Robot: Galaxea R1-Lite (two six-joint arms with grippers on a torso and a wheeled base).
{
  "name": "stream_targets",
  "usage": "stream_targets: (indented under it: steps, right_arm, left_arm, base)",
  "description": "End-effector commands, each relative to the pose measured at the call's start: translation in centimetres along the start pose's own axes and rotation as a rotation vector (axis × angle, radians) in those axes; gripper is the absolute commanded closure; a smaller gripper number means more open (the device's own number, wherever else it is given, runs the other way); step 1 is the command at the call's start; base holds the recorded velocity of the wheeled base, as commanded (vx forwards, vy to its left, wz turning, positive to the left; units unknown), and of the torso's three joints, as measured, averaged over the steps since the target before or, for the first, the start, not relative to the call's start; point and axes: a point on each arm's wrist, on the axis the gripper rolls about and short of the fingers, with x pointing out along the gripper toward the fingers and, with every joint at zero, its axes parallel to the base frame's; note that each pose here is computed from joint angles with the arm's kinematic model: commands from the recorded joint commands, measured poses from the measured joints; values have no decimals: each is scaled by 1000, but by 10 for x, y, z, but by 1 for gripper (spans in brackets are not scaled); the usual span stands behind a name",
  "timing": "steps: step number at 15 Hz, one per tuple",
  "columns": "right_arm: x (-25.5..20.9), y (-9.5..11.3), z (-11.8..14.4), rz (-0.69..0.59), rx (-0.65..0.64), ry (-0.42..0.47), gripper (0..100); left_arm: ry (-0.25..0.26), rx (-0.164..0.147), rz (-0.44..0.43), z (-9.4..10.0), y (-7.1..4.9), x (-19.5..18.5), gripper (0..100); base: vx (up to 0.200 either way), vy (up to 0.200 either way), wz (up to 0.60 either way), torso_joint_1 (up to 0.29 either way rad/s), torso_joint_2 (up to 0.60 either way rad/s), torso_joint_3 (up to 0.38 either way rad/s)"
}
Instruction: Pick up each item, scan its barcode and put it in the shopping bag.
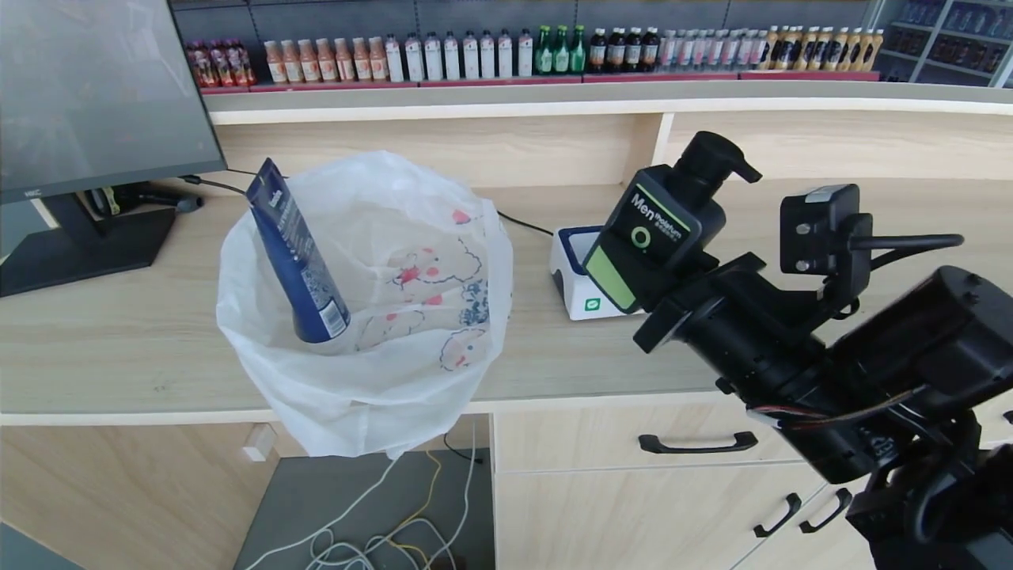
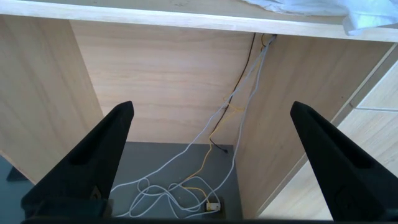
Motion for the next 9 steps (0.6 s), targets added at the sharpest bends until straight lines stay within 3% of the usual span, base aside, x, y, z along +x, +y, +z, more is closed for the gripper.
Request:
stream_targets:
  steps: [1, 5, 9]
  right_arm:
    - [18, 4, -15, 6, 9, 2, 100]
    - [43, 15, -7, -7, 103, -87, 100]
    - [46, 27, 2, -71, 229, -115, 100]
  left_arm:
    - [0, 0, 0, 0, 0, 0, 0]
    - [0, 0, -2, 0, 0, 0, 0]
    - [0, 0, 0, 0, 0, 0, 0]
  base:
    - [0, 0, 0, 0, 0, 0]
    - [0, 0, 0, 0, 0, 0]
    - [0, 0, 0, 0, 0, 0]
